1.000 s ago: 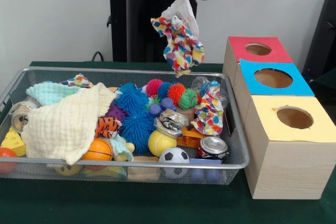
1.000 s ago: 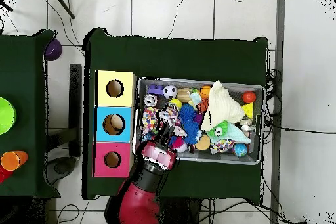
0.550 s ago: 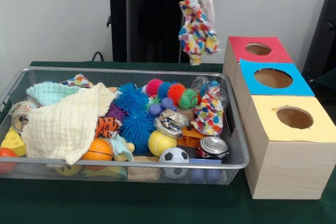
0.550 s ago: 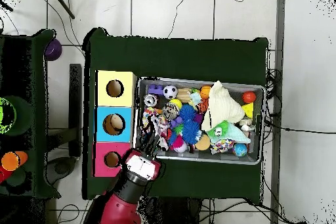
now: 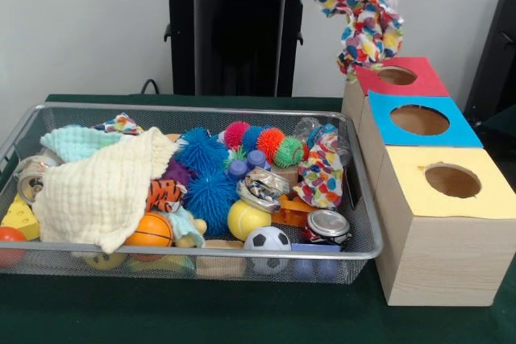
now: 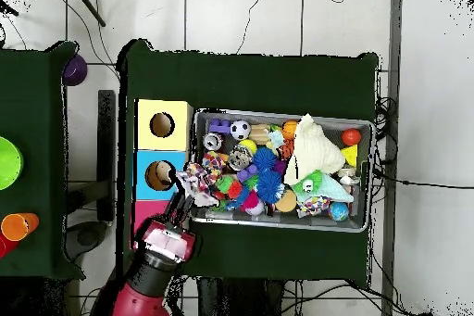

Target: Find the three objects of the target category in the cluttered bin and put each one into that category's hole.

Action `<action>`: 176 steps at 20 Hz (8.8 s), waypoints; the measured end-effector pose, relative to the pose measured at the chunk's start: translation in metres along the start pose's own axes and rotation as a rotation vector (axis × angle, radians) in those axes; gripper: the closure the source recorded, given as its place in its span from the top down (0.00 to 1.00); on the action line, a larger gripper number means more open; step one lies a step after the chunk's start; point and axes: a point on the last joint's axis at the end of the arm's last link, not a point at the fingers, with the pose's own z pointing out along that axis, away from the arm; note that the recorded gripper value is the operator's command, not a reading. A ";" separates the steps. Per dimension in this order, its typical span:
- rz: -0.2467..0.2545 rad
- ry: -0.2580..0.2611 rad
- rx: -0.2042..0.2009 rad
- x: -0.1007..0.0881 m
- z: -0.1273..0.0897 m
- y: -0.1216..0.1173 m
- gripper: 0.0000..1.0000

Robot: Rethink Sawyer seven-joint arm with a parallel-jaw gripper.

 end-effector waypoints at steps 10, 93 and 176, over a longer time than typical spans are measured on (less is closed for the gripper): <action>0.110 -0.085 0.115 0.004 -0.009 0.006 0.00; 0.382 -0.267 0.277 0.138 -0.007 0.085 0.00; 0.060 -0.117 -0.170 0.147 0.013 0.125 0.00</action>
